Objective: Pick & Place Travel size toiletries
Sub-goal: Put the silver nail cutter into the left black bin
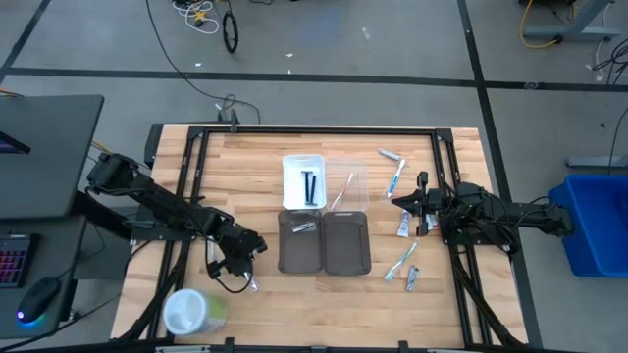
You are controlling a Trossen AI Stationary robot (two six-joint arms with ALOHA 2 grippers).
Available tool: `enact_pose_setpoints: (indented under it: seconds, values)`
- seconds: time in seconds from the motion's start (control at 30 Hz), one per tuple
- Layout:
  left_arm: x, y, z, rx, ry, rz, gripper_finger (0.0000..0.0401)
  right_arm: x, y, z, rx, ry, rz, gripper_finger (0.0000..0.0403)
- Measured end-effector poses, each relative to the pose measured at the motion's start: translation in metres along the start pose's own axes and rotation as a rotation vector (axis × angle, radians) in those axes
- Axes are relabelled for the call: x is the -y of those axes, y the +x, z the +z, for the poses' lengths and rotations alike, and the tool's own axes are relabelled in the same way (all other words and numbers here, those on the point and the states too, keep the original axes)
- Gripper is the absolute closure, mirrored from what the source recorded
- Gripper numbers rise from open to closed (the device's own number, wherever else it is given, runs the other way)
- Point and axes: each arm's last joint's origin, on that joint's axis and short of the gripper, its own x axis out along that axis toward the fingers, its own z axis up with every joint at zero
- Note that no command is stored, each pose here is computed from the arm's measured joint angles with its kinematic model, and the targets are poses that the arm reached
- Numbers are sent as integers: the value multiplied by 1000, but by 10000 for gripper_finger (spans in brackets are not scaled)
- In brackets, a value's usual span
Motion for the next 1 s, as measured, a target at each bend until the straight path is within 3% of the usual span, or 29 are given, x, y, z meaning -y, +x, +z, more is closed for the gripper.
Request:
enact_pose_setpoints:
  seconds: [0.37,0.6,1.0]
  values:
    - [3,-23,10,-25,-21,-6,330,0,0,0,0,0,0,389]
    - [8,-49,14,3,-39,59,329,0,0,0,1,0,0,389]
    - [6,-66,22,15,-80,99,330,0,0,0,1,0,-1,390]
